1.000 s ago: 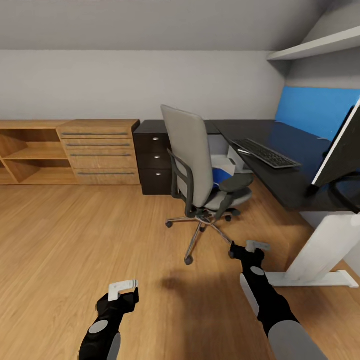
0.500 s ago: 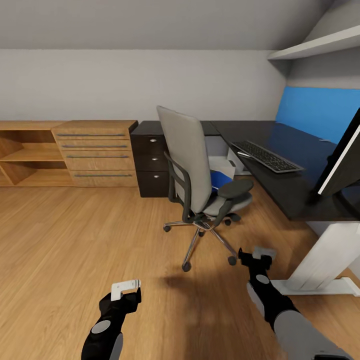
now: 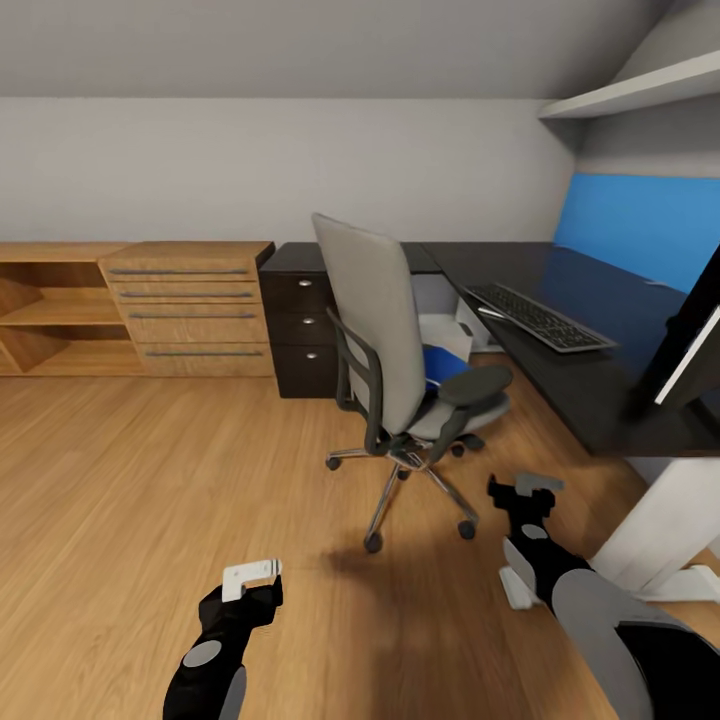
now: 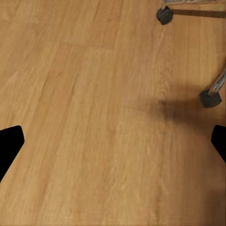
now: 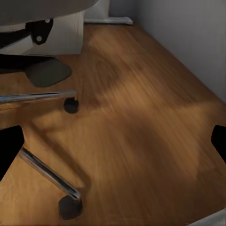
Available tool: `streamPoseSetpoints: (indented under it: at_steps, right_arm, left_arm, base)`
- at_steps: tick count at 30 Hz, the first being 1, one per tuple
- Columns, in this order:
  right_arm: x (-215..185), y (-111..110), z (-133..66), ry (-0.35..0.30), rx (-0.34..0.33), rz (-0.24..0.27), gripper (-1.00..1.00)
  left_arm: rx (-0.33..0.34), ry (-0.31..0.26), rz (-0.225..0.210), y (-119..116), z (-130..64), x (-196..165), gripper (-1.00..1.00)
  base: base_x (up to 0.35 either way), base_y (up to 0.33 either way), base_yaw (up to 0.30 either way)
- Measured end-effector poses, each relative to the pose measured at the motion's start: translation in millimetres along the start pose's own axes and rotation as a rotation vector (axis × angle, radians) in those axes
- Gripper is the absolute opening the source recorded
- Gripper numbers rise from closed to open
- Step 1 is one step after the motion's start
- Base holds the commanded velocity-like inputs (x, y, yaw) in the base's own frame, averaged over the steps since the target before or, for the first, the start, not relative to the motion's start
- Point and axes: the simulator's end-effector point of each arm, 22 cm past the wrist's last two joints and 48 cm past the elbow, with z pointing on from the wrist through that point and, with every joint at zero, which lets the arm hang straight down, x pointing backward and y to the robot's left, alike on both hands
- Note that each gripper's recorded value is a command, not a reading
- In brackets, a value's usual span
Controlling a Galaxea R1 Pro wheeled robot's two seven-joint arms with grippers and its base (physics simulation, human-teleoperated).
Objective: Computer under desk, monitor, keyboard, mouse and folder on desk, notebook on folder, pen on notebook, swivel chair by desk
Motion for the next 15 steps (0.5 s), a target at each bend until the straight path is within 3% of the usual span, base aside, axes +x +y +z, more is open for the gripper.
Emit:
streamPoseSetpoints:
  at_steps: [4, 7, 15]
  right_arm:
    - [-1, 7, -1.0, -0.004, -0.014, 0.004, 1.0]
    - [-4, 29, -5.8, -0.017, -0.045, 0.02, 1.0]
    - [-23, 67, -18.7, -0.106, -0.087, 0.083, 1.0]
  left_arm:
    - [0.0, 0.005, 0.002, 0, 0.8, 3, 1.0]
    - [0.001, 0.011, 0.005, -1, 1.5, 5, 1.0]
    - [0.004, 0.03, 0.012, -3, 3.7, 15, 1.0]
  base:
    - [0.142, 0.0, 0.0]
    - [0.195, 0.0, 0.0]
    - [0.193, 0.0, 0.0]
